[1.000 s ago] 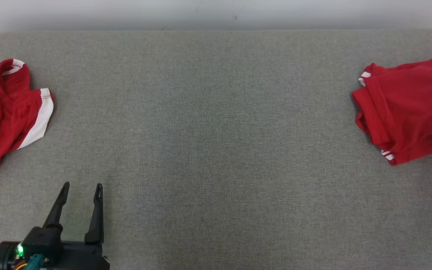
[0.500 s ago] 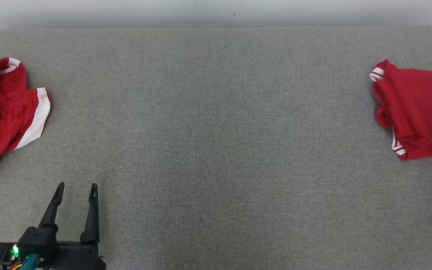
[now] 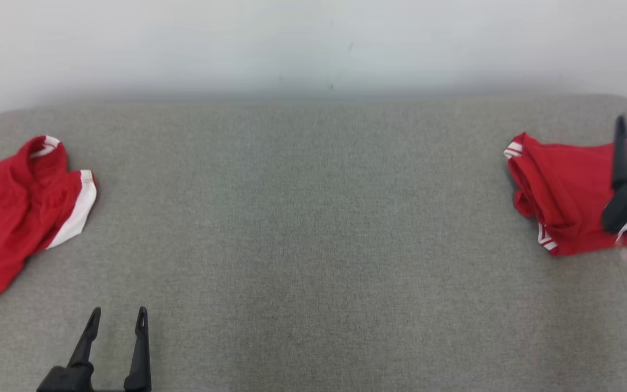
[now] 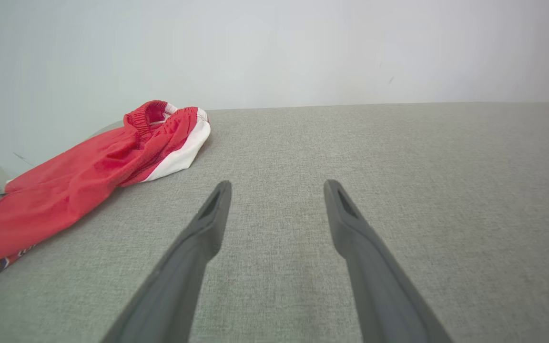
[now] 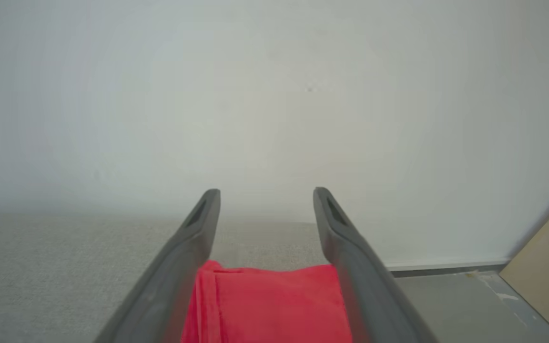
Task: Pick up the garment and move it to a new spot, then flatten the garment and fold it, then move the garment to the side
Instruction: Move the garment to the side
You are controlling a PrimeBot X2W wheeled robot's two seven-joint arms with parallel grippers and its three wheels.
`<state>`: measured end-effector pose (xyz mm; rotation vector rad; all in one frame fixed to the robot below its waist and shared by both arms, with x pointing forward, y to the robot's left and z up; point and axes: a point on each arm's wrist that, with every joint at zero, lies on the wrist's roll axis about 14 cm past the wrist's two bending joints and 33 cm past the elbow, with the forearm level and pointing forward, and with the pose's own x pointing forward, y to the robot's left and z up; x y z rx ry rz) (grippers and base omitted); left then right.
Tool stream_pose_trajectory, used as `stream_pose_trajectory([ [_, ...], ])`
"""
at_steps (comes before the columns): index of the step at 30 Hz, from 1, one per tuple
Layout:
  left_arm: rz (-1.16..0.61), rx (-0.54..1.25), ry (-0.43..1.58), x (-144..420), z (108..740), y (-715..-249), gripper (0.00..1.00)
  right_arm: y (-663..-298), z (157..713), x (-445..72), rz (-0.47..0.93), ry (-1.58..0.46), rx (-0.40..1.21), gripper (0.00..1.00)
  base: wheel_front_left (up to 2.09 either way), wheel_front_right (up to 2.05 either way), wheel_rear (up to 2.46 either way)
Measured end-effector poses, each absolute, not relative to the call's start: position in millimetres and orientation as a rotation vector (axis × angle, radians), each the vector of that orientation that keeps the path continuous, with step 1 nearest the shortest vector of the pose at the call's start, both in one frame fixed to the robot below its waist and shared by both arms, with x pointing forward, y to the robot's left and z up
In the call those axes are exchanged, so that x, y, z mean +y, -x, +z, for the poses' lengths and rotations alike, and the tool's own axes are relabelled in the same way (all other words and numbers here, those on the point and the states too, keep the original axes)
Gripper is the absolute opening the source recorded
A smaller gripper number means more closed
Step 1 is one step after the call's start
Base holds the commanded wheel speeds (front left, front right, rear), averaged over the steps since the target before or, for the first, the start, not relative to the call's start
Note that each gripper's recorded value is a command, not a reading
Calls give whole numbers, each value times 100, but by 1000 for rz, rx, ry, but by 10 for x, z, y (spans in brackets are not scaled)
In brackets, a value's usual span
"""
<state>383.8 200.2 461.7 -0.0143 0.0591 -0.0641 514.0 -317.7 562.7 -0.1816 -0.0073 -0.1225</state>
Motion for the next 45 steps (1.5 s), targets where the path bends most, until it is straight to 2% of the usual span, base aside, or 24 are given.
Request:
stream_pose_trajectory([
  [9,-30,18,18,2076,4764,-3551,100,-4533,5397,-2459,0,101,-80,100,0,0,0],
  [17,2,-18,21,2169,4872,-3445,100,-4140,5307,-1948,76,11,-120,100,0,0,0],
  [22,16,-24,22,2207,4889,-3393,100,-3939,5263,-1834,85,-16,-127,100,0,0,0],
  [30,41,-36,28,2272,4917,-3332,100,-3607,4969,-1727,97,-20,-51,100,0,0,0],
  [45,47,-23,-11,2348,4884,-3212,100,-3486,4906,-1699,97,-69,-34,100,0,0,0],
])
